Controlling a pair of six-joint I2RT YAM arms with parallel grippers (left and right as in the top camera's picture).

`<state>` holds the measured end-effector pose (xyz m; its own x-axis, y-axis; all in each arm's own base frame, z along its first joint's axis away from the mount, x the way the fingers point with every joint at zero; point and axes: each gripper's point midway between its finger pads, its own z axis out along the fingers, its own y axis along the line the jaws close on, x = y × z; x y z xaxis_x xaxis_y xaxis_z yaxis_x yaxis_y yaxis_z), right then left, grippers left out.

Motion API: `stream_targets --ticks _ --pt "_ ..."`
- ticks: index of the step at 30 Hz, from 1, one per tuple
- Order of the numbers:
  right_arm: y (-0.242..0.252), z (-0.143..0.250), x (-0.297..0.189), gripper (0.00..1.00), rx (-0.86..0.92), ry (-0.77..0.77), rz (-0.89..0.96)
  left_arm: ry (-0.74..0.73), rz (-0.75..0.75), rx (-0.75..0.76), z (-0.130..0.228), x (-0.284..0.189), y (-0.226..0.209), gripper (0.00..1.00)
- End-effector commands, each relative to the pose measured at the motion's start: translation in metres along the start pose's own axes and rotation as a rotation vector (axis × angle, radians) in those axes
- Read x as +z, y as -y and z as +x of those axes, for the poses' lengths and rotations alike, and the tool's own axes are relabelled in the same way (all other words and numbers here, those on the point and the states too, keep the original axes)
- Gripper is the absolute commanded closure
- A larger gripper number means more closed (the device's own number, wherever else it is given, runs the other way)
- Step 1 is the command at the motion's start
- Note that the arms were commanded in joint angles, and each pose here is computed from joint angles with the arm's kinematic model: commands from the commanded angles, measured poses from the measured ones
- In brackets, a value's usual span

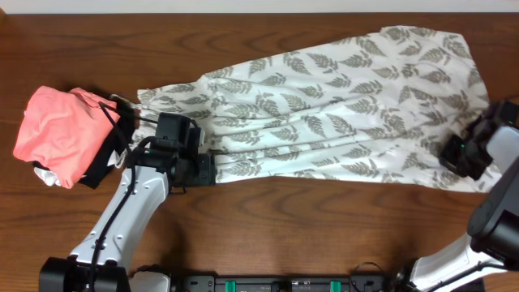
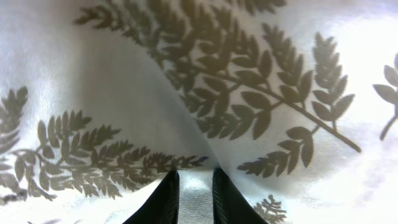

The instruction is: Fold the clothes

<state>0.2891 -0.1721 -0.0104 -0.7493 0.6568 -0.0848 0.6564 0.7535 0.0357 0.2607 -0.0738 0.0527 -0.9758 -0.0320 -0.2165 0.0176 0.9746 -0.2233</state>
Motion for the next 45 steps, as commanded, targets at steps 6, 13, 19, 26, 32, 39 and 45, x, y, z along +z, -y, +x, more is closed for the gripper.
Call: stream_targets --ticks 6,13,19,26,32,39,45 --pt "0.047 0.064 0.047 0.8 0.148 -0.213 0.095 -0.117 -0.015 -0.006 0.03 -0.002 -0.004 0.37" --pt "0.044 0.062 0.048 0.8 0.149 -0.204 0.079 -0.155 -0.02 0.003 0.04 -0.002 -0.002 0.37" --pt "0.04 0.062 0.048 0.79 0.151 -0.206 0.056 -0.072 -0.026 0.052 0.021 0.003 0.006 0.37" --pt "0.04 0.061 0.049 0.79 0.148 -0.203 0.051 -0.096 -0.003 -0.292 0.029 0.008 0.019 0.38" --pt "0.039 0.06 0.049 0.79 0.148 -0.2 0.046 -0.12 -0.009 -0.381 0.039 0.017 0.03 0.38" --pt "0.038 0.06 0.049 0.79 0.148 -0.2 0.044 -0.105 -0.004 -0.55 0.033 0.025 0.038 0.37" --pt "0.038 0.06 0.049 0.79 0.148 -0.199 0.044 -0.074 0.015 -0.67 0.023 0.035 0.04 0.37"
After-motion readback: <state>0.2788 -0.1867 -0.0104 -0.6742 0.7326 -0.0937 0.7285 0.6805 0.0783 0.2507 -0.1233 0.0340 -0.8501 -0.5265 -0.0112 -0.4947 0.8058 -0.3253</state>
